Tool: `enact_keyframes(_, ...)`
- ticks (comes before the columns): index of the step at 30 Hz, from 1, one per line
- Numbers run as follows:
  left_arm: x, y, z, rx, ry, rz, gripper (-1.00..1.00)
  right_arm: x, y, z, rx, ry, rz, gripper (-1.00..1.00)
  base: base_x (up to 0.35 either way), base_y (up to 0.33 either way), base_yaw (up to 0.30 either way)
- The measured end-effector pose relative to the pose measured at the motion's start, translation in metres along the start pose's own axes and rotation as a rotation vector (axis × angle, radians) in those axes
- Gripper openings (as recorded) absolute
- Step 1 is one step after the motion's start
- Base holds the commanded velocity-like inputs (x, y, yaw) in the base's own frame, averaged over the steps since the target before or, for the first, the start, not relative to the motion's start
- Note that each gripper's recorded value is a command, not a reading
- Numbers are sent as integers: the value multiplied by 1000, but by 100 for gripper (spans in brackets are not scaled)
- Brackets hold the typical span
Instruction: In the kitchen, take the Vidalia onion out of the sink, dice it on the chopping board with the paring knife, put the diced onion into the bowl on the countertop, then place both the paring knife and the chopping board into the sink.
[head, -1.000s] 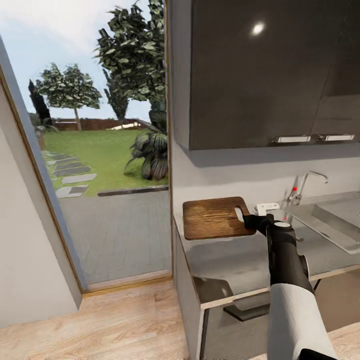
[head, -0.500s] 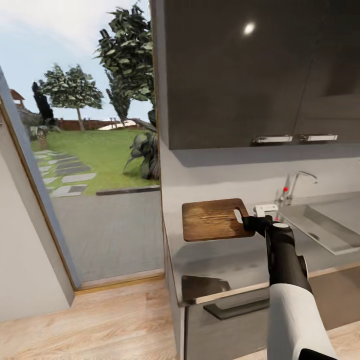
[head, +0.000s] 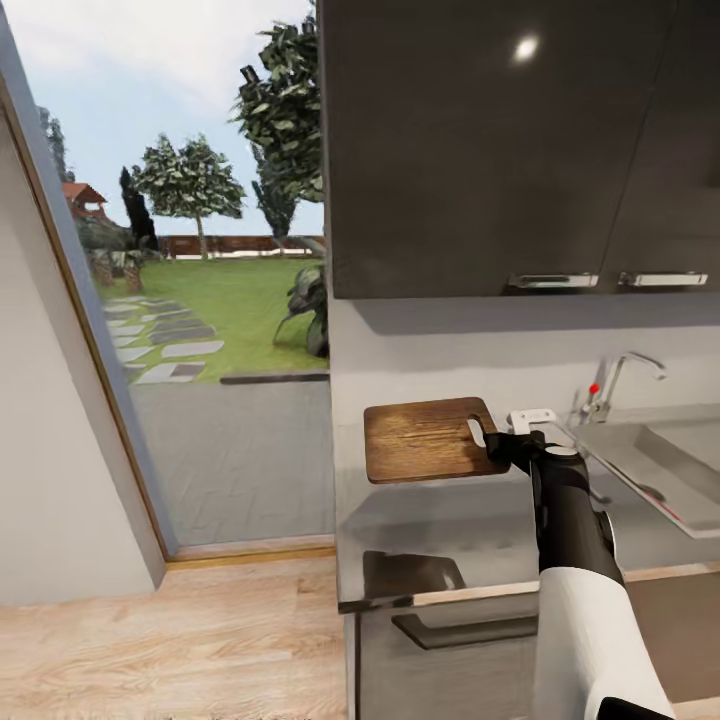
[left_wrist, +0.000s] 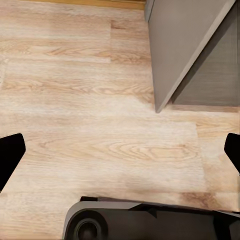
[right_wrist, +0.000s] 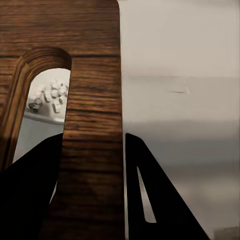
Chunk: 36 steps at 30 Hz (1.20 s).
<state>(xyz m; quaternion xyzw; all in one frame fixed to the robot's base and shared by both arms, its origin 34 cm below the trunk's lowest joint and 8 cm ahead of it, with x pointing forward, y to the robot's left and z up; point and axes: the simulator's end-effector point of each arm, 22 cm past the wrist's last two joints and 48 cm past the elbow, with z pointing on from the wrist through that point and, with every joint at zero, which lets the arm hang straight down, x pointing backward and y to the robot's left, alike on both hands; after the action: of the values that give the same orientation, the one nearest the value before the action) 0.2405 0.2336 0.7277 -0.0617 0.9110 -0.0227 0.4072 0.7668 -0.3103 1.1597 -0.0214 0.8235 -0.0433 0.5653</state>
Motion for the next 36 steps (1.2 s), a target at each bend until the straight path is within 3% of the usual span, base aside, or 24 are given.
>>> enact_keyframes(9,0,0,0,0,1,0,100,0,0,0,0,0,0,-100,0,-265,146)
enact_keyframes(36,0,0,0,1,-1,1,100,1,0,0,0,3,-2,-100,0,-262,-5)
